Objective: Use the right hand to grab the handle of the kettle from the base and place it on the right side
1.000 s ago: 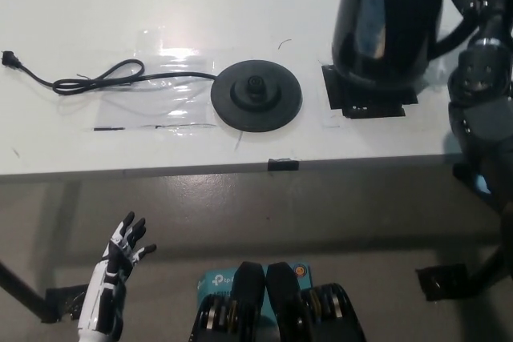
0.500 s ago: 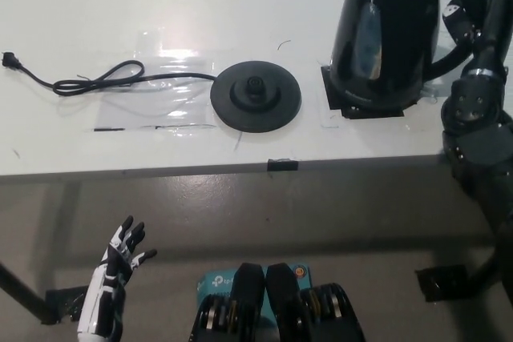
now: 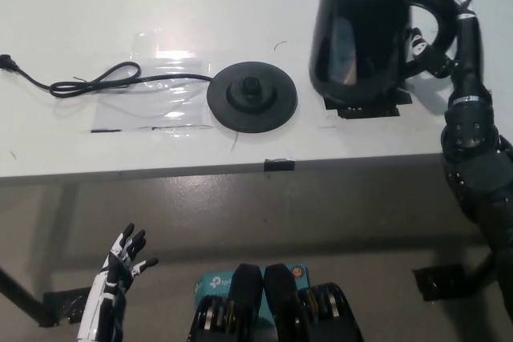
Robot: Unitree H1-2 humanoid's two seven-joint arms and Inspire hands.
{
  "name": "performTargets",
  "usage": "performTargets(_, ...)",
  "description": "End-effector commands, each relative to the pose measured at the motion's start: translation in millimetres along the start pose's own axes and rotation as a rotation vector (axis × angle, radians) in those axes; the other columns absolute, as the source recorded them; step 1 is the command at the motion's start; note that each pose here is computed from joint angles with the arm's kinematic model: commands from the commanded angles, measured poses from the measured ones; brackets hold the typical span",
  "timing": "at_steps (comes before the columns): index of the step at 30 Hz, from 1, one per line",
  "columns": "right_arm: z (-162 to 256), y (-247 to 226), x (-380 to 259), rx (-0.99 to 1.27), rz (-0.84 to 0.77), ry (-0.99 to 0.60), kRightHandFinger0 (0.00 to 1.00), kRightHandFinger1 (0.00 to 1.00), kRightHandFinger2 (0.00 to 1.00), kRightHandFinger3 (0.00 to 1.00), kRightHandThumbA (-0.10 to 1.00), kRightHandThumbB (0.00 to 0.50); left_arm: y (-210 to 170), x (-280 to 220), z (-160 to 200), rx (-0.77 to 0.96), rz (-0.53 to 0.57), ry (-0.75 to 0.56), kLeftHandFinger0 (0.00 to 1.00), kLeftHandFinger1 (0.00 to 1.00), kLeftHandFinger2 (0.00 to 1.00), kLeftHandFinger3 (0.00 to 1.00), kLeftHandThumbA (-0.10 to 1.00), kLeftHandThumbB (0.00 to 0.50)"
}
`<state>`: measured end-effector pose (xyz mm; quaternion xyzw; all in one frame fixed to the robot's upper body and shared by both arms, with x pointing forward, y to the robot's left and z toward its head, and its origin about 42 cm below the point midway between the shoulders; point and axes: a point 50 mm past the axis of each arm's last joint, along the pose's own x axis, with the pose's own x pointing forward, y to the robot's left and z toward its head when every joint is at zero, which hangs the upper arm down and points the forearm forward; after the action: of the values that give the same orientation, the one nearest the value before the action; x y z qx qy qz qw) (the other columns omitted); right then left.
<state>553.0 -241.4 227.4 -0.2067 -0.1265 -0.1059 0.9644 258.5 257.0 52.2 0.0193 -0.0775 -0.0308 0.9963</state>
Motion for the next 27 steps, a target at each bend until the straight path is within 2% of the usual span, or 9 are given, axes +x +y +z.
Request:
performTargets(1,40,-1,18,0.067,0.192,-0.159,1.0,1.0,1.0,1.0,0.84,0.5,7,0,8,0.001,0.004,-0.051,0.84,1.0,1.0,1.0,0.97,0.5)
performTargets(5,49,-5,18,0.117,0.233,-0.185,1.0,1.0,1.0,1.0,0.84,0.5,8,1,9,-0.005,0.001,-0.058,0.84,1.0,1.0,1.0,0.97,0.5)
performTargets(8,55,-9,14,0.158,0.243,-0.227,1.0,1.0,1.0,1.0,1.0,0.5,8,2,8,0.003,0.002,-0.057,0.84,1.0,1.0,1.0,0.97,0.5)
performTargets(14,68,-19,1,0.246,0.223,-0.27,1.0,1.0,1.0,1.0,1.0,0.5,8,3,9,-0.001,0.006,-0.061,0.84,0.99,1.0,1.0,0.98,0.5)
performTargets(16,74,-28,-8,0.337,0.214,-0.331,1.0,1.0,1.0,1.0,1.0,0.5,8,6,9,0.002,0.009,-0.064,0.83,0.99,1.0,1.0,0.98,0.5)
performTargets(24,75,-57,-40,0.35,0.157,-0.391,1.0,1.0,1.0,1.0,1.0,0.5,9,12,13,0.0,0.002,-0.077,0.84,1.0,1.0,1.0,0.98,0.5)
performTargets(27,79,-76,-60,0.332,0.078,-0.467,1.0,1.0,1.0,1.0,1.0,0.5,10,20,17,0.007,-0.002,-0.096,0.84,1.0,1.0,1.0,0.98,0.5)
